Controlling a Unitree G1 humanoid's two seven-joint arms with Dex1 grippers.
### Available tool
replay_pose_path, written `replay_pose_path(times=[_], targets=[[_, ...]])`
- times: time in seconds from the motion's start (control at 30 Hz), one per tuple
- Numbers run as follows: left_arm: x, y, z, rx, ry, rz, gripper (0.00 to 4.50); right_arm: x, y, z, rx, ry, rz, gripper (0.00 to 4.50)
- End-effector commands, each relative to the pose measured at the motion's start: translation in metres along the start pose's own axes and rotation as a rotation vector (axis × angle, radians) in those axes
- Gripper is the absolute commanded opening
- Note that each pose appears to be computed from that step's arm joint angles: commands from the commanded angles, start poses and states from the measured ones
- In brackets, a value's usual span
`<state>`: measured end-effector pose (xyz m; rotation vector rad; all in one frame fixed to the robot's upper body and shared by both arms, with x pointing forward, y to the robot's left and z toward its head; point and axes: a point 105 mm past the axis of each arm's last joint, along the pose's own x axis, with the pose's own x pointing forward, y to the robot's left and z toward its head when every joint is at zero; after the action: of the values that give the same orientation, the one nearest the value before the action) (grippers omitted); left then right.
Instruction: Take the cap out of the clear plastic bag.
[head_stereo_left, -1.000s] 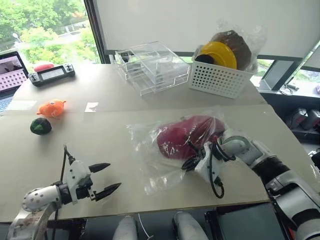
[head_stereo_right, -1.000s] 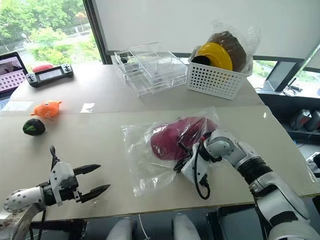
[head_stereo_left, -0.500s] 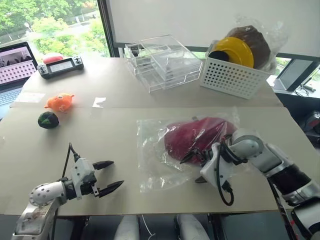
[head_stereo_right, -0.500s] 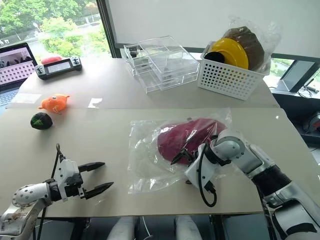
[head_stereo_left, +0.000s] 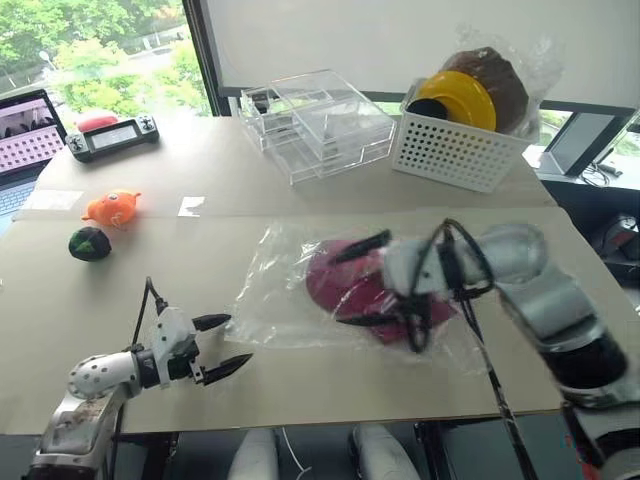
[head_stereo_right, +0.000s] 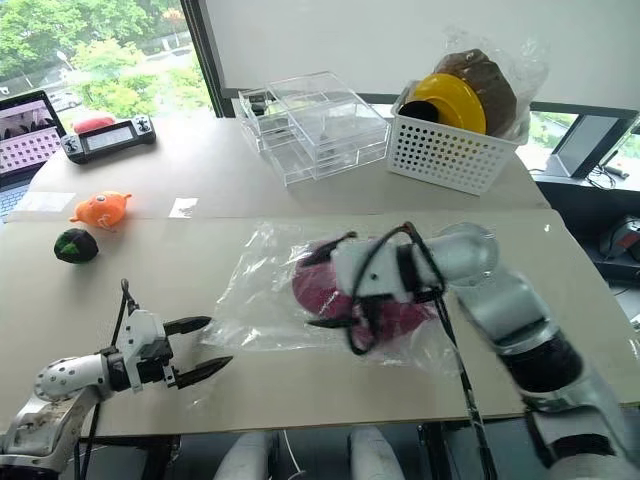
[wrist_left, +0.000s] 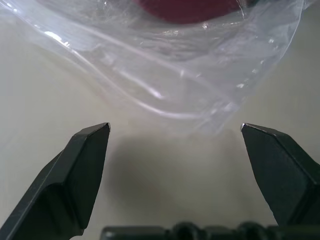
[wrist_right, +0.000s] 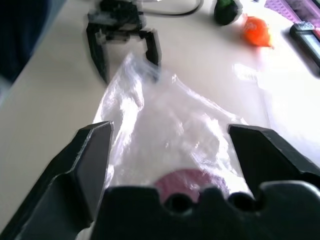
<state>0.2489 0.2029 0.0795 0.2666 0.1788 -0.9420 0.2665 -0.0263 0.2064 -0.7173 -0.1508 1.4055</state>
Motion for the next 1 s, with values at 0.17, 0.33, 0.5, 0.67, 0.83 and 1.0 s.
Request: replay_pose_path(times=[0.17,0.33,0.5,0.67,0.83,1.0], targets=[[0.004,-0.001,0.011,0.017,-0.016,-0.003,4.5,0.006,-0.005,-0.036,0.15,0.193,-0.223,4.41],[0.005,-0.001,0.011,0.014,-0.013,-0.005,4.5,-0.048,-0.018,-0.08,0.2,0.425,-0.379,4.41],[0.008,-0.002,0.013,0.012,-0.016,-0.007,4.5,-0.094,-0.011,-0.097,0.289,0.55,-0.443,4.41],[0.007,-0.003,0.01,0.005,-0.012,-0.009,4.5,-0.126,0.001,-0.11,0.335,0.655,-0.465,4.41],[0.005,-0.001,0.005,0.0,-0.006,-0.009,4.5,-0.135,0.021,-0.122,0.375,0.724,-0.421,4.41],[0.003,0.001,-0.001,-0.001,-0.003,-0.004,4.5,-0.141,0.04,-0.123,0.42,0.763,-0.35,4.41]])
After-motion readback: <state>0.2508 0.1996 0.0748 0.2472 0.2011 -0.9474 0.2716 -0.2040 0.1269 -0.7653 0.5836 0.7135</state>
